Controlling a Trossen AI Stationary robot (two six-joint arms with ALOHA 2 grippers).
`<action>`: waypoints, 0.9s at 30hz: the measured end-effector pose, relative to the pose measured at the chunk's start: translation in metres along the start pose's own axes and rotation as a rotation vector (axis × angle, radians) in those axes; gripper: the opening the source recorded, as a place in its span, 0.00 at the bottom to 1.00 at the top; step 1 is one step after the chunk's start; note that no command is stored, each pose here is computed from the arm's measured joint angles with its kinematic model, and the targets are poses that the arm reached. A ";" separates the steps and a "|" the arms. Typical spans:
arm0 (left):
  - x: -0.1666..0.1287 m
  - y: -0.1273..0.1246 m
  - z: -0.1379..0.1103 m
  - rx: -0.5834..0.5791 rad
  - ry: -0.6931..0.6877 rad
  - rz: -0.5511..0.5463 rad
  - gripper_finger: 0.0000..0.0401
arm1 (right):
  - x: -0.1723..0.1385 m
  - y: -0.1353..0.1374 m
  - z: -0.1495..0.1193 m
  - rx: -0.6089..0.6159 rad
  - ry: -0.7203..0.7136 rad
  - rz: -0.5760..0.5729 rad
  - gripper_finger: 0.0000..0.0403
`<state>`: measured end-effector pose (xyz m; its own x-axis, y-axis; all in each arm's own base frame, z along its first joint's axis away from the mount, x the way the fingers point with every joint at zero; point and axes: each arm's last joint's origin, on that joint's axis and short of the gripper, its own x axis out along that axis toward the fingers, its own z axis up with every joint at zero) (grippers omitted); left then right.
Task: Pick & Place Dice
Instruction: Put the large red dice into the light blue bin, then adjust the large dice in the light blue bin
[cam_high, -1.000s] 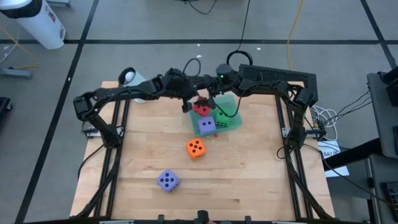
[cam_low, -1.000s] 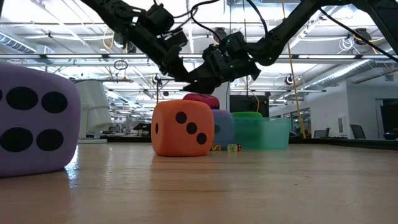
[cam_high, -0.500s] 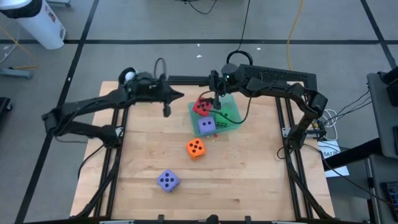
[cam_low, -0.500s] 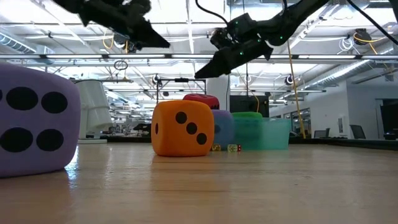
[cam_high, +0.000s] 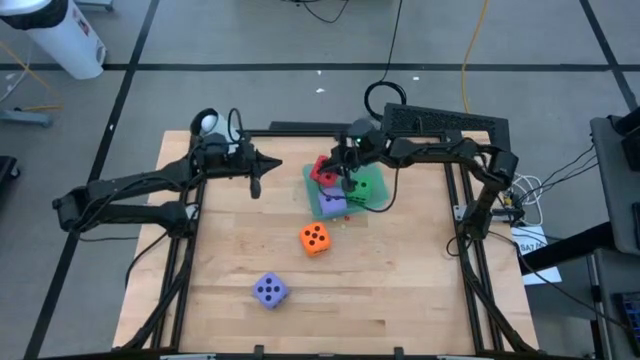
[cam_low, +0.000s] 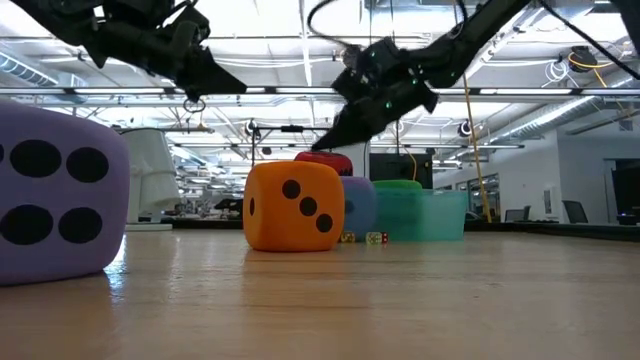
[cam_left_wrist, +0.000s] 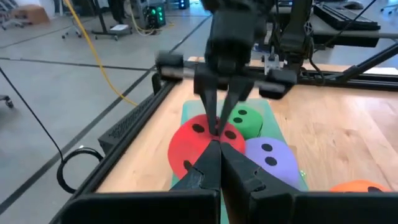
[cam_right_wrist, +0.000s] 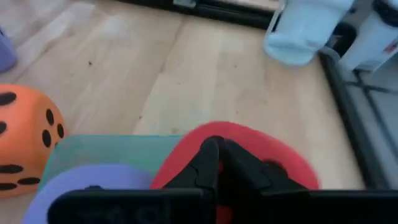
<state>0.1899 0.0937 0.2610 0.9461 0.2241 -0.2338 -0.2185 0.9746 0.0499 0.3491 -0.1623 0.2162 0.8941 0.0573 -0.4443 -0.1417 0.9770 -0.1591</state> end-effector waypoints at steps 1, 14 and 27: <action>0.000 0.000 -0.001 -0.001 0.004 0.000 0.00 | 0.004 0.000 -0.005 0.005 0.008 0.008 0.04; 0.000 0.000 -0.001 -0.003 0.011 0.017 0.01 | 0.028 -0.003 -0.041 0.072 0.090 0.054 0.00; 0.000 0.000 -0.002 -0.041 0.019 0.015 0.01 | 0.012 0.016 0.012 -0.053 -0.049 0.004 0.00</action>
<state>0.1895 0.0937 0.2590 0.9378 0.2386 -0.2520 -0.2431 0.9699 0.0139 0.3622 -0.1432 0.2187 0.9131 0.0729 -0.4012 -0.1668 0.9646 -0.2043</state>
